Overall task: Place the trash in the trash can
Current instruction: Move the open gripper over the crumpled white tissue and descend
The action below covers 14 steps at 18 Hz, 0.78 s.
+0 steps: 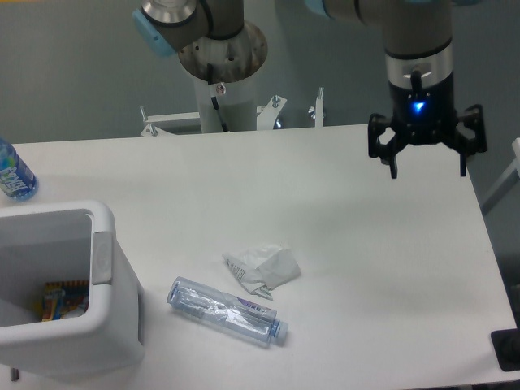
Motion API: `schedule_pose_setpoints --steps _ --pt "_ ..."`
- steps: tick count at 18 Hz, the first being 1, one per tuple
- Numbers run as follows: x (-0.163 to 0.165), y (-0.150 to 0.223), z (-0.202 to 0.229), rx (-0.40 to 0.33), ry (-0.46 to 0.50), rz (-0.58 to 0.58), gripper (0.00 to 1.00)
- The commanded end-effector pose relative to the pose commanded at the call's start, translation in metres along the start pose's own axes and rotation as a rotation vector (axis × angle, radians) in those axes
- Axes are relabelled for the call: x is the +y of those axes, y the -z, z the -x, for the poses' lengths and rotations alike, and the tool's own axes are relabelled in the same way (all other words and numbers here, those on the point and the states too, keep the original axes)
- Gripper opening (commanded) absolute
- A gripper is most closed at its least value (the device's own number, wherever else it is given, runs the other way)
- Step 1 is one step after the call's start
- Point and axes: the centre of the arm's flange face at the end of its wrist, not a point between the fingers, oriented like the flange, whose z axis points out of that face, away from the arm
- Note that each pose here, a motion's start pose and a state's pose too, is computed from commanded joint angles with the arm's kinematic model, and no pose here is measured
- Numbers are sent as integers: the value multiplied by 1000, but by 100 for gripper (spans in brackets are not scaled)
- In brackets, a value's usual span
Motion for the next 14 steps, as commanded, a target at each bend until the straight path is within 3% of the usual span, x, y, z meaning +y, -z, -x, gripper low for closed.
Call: schedule_pose_setpoints --steps 7,9,14 --pt "-19 -66 -78 165 -71 52 100" --pt "-21 -91 -99 282 -56 43 100" --pt "-23 -148 -128 432 -36 44 100"
